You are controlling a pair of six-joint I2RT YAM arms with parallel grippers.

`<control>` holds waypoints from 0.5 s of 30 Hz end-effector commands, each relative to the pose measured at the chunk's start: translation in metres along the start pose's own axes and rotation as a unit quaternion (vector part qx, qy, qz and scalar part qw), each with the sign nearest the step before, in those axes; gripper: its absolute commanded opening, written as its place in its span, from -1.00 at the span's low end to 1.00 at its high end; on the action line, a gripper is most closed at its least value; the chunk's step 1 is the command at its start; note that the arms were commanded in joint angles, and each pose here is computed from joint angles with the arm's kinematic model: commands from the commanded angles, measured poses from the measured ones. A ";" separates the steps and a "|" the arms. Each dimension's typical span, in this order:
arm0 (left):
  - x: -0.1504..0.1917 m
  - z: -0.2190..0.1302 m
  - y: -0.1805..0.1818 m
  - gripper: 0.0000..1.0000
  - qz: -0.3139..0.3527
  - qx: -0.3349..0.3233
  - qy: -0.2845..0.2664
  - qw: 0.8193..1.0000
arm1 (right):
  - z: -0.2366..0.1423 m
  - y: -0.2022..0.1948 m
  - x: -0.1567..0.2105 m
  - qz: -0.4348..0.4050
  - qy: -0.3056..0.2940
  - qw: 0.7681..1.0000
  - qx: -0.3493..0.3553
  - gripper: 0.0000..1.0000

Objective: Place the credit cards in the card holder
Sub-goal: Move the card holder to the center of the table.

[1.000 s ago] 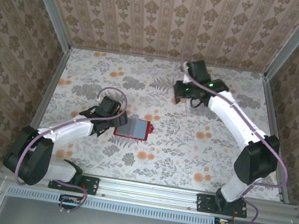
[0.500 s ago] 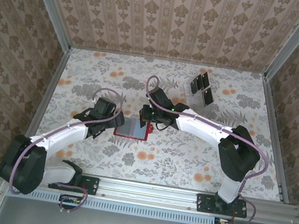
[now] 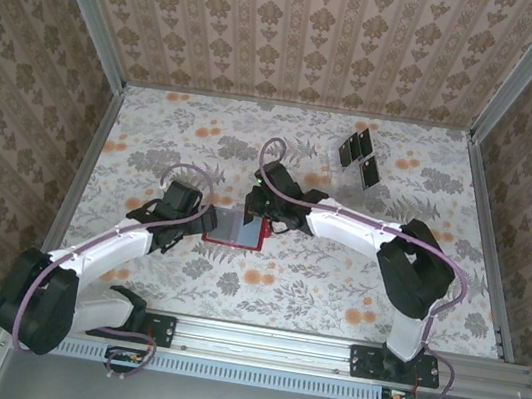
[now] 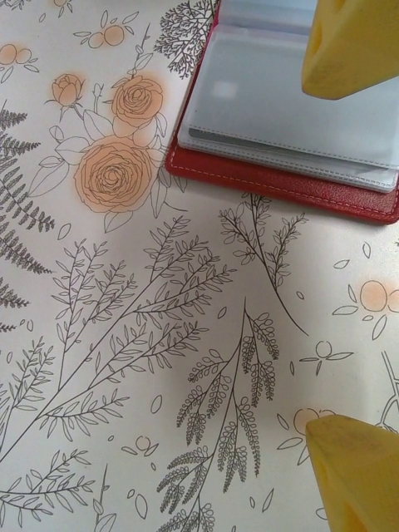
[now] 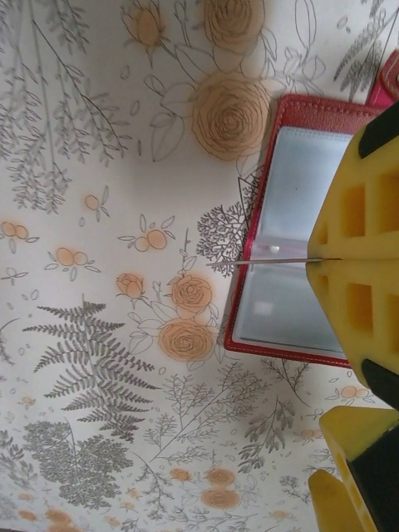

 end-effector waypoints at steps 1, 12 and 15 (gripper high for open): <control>0.002 -0.001 0.002 1.00 0.000 -0.002 0.006 1.000 | 0.010 0.007 0.011 0.001 0.000 1.000 0.002 -1.00; 0.001 -0.003 0.002 1.00 0.001 0.000 0.009 1.000 | 0.028 -0.019 0.044 -0.012 0.010 0.998 0.060 -1.00; 0.000 -0.003 0.001 1.00 0.001 0.003 0.010 1.000 | 0.027 -0.031 0.047 -0.023 0.015 0.996 0.083 -1.00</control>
Point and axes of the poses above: each hand's point on the last joint's axis, 136 mm out from that joint toward the fingers, its own z axis out along the fingers, its own y axis along the line the jaws close on, x = y × z, the point moved 9 cm from there along -z, back along the fingers, and after that the axes turned 9 degrees about z, right-handed, at the moved point
